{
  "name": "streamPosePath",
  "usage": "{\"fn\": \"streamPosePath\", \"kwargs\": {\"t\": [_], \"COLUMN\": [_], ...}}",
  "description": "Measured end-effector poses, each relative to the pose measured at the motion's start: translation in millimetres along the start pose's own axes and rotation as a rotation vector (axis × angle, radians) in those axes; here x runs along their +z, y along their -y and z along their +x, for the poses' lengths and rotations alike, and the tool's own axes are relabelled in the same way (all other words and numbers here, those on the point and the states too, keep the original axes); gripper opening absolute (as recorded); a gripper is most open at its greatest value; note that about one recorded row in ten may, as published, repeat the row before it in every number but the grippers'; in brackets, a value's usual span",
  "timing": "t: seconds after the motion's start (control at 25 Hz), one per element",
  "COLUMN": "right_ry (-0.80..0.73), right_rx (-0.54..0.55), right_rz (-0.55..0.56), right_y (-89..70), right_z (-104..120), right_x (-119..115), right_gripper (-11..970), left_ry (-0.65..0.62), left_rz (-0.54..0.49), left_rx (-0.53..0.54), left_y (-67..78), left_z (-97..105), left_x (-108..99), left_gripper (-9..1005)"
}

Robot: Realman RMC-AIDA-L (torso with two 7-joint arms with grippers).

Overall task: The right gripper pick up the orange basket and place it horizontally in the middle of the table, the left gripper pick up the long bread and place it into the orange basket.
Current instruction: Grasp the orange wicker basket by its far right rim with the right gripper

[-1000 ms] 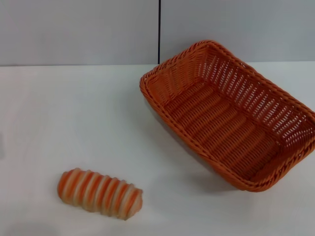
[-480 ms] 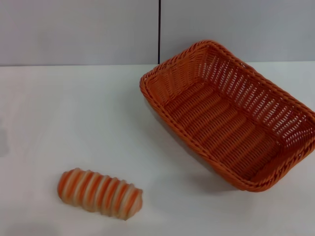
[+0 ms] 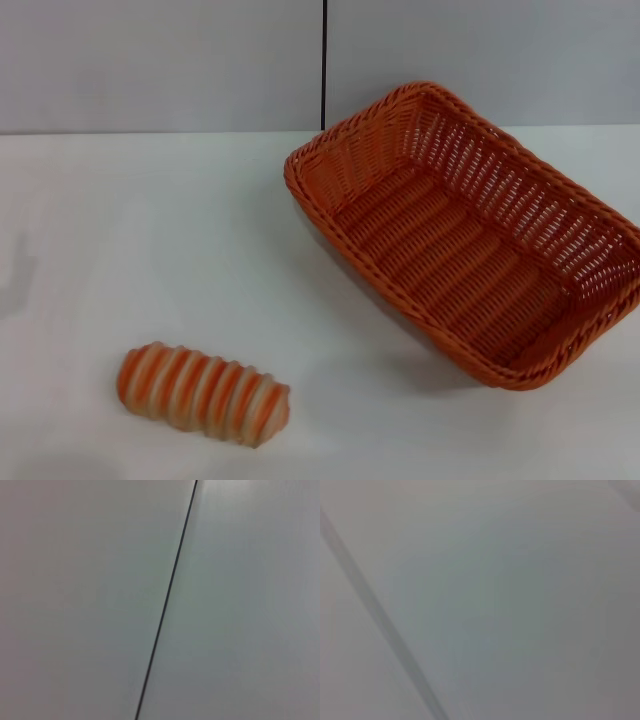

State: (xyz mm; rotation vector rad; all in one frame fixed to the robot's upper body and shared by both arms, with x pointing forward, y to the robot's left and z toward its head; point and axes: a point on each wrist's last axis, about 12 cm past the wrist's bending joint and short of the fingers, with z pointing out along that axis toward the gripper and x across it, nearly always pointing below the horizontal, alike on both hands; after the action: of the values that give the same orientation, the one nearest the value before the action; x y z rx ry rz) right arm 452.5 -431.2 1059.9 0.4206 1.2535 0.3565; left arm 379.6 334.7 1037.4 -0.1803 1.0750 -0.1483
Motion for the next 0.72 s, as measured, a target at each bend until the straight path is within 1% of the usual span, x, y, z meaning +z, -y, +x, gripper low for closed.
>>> {"fn": "streamPosePath", "kwargs": {"t": [0.12, 0.24, 0.36, 0.48, 0.6, 0.68, 0.72], "right_ry": [-0.085, -0.175, -0.314, -0.47, -0.649, -0.785, -0.841], "right_rx": [-0.046, -0.062, -0.09, -0.09, -0.124, -0.178, -0.201], "right_rz": [-0.152, -0.286, -0.45, -0.558, -0.616, -0.656, -0.664], "right_y": [-5.0, -12.5, -28.7, -46.6, -66.6, -83.0, -88.7], "right_z": [-21, -46, -73, -94, -105, -105, -104], "right_x": [19, 41, 69, 91, 111, 123, 127], "right_gripper": [826, 826, 826, 826, 825, 825, 825], "left_ry": [-0.007, -0.016, -0.018, -0.018, -0.022, -0.027, -0.037], "left_rz": [0.013, 0.02, 0.019, 0.021, 0.023, 0.025, 0.027], "left_rx": [-0.005, -0.004, -0.005, -0.008, -0.011, -0.013, -0.02], "left_y": [1.6, 1.5, 1.7, 2.1, 2.8, 3.2, 3.9], "left_z": [2, 3, 3, 4, 4, 5, 6], "left_x": [2, 3, 3, 4, 4, 3, 3], "left_gripper": [749, 781, 802, 801, 800, 800, 800]}}
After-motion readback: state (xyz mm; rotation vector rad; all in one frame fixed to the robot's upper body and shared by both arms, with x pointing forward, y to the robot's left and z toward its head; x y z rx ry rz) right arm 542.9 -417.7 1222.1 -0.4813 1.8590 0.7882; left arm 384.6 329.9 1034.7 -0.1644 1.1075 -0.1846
